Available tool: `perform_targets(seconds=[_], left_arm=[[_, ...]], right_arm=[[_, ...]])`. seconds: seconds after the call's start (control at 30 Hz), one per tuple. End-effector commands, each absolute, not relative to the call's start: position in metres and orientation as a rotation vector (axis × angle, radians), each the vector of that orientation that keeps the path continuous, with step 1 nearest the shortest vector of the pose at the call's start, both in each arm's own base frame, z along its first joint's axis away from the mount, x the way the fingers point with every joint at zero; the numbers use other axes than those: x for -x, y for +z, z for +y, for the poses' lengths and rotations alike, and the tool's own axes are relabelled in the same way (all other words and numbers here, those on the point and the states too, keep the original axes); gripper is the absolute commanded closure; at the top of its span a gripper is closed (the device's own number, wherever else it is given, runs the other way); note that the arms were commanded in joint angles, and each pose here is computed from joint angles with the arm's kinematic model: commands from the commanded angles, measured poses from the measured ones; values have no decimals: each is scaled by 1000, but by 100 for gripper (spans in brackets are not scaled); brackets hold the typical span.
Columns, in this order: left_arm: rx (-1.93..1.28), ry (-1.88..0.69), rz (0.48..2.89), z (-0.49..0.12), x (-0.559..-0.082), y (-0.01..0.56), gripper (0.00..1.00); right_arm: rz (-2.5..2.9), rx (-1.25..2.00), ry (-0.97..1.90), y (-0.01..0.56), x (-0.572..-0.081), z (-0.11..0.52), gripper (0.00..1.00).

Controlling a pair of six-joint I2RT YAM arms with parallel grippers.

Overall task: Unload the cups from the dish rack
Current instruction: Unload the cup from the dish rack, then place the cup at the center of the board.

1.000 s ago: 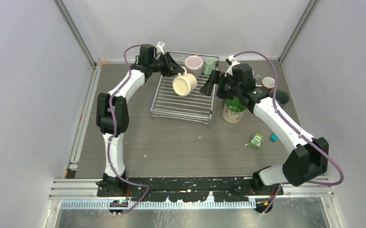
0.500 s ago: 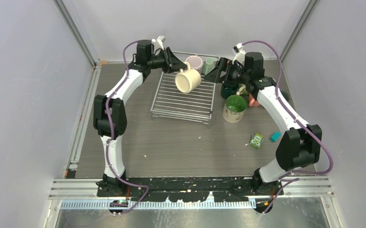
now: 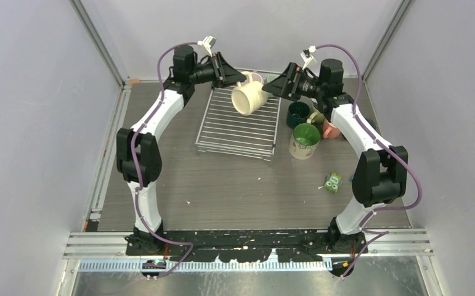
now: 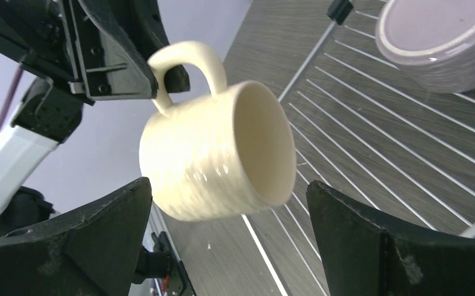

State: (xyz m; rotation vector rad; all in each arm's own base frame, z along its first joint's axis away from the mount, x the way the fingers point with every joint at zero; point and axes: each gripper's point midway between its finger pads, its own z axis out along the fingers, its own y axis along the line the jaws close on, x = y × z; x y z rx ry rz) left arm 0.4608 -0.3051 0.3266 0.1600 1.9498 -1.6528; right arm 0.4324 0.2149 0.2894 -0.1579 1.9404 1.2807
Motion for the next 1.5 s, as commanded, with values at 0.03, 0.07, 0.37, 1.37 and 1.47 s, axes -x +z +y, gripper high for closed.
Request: perform_targets(seconds=[0.03,0.07,0.37,1.37,1.47], left_arm=[[-336,-1716,1746,-311,-427,411,100],[-337,-1717,1745,-312,-426,412,100],[-356,-1740,1721,-316,-424,421,100],[-521,-1872,1574,-323,-414,454,100],[-530,-1880,1565,-325,-415,456,100]], right_arm=[[1787,242,1392,335,-437,226,0],[1783,243,1406,337,-438,227,0],[1708,295,1598,357,-431,237,0],[1465,501,1988,416,-352,232,42],[1468,506,1989,416,-350,232,47]])
